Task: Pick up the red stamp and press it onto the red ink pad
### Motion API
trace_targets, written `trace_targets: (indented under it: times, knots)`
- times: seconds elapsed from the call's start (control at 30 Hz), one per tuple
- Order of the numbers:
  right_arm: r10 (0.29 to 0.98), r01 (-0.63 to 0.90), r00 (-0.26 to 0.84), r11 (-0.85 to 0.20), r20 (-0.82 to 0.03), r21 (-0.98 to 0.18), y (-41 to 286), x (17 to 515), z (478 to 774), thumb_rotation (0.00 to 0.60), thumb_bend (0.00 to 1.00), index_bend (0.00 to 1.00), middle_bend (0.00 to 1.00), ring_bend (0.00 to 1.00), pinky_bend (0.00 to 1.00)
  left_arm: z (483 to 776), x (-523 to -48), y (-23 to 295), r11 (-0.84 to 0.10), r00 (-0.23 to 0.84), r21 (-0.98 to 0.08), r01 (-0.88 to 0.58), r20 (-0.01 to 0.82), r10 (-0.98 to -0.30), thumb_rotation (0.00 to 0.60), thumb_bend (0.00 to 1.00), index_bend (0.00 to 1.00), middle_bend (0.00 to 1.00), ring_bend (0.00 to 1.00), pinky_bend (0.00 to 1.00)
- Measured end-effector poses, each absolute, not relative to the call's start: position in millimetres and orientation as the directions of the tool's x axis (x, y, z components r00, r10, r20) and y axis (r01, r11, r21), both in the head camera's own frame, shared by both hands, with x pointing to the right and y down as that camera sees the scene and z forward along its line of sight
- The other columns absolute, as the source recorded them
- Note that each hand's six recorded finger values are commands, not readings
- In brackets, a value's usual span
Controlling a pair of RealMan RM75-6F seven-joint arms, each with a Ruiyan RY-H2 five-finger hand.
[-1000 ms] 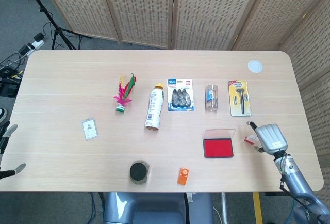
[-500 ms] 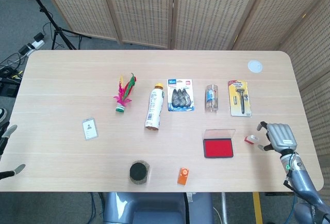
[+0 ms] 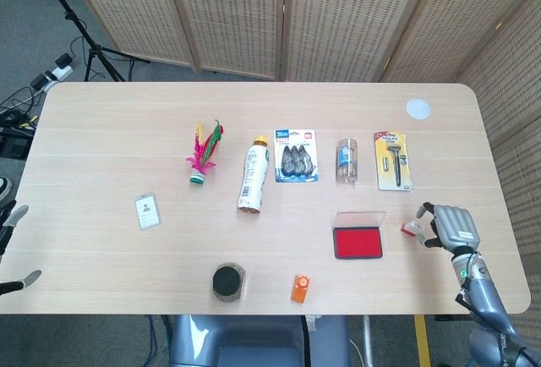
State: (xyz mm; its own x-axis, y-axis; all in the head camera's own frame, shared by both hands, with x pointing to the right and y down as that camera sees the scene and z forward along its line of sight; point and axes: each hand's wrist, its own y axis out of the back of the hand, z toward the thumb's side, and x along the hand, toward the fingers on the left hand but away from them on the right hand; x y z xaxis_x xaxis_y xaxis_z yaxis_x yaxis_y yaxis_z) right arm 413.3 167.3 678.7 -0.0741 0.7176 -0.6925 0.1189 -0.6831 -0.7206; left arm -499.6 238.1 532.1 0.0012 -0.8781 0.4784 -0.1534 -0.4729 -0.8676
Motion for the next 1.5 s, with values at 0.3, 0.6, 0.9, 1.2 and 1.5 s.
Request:
trace_targets:
  times: [0.3,0.6,0.9,1.2,1.5]
  knots:
    - [0.699,0.133,-0.102,-0.695,-0.707,-0.706,167.9,414.8,687.3,0.6,0.31,0.42,0.94,1.0,1.0,531.7,-500.8,237.6,-0.472,-0.002,-0.867,-0.156,0.479,-0.878,0.6,0.01,0.0,0.0,0.0,0.0]
    - [0.69,0.139,-0.13,-0.698,-0.712,-0.702,168.3,418.8,694.7,0.6,0.31,0.43,0.94,1.0,1.0,531.8,-500.8,237.5,-0.473,-0.001,-0.868,-0.154,0.478,-0.878,0.6,0.01,0.0,0.0,0.0,0.0]
    - [0.677,0.133,-0.15,-0.708,-0.72,-0.694,169.5,421.4,702.2,0.6,0.31,0.43,0.94,1.0,1.0,531.8,-501.4,237.3,-0.471,-0.004,-0.869,-0.152,0.477,-0.879,0.6,0.01,0.0,0.0,0.0,0.0]
    - [0.667,0.128,-0.166,-0.716,-0.727,-0.686,168.8,422.2,710.2,0.6,0.31,0.43,0.94,1.0,1.0,533.6,-500.7,237.6,-0.476,-0.006,-0.867,-0.15,0.482,-0.876,0.6,0.01,0.0,0.0,0.0,0.0]
    - [0.661,0.135,-0.174,-0.719,-0.73,-0.682,167.5,422.8,712.8,0.6,0.31,0.43,0.94,1.0,1.0,534.2,-500.3,237.4,-0.477,-0.007,-0.866,-0.15,0.483,-0.876,0.6,0.01,0.0,0.0,0.0,0.0]
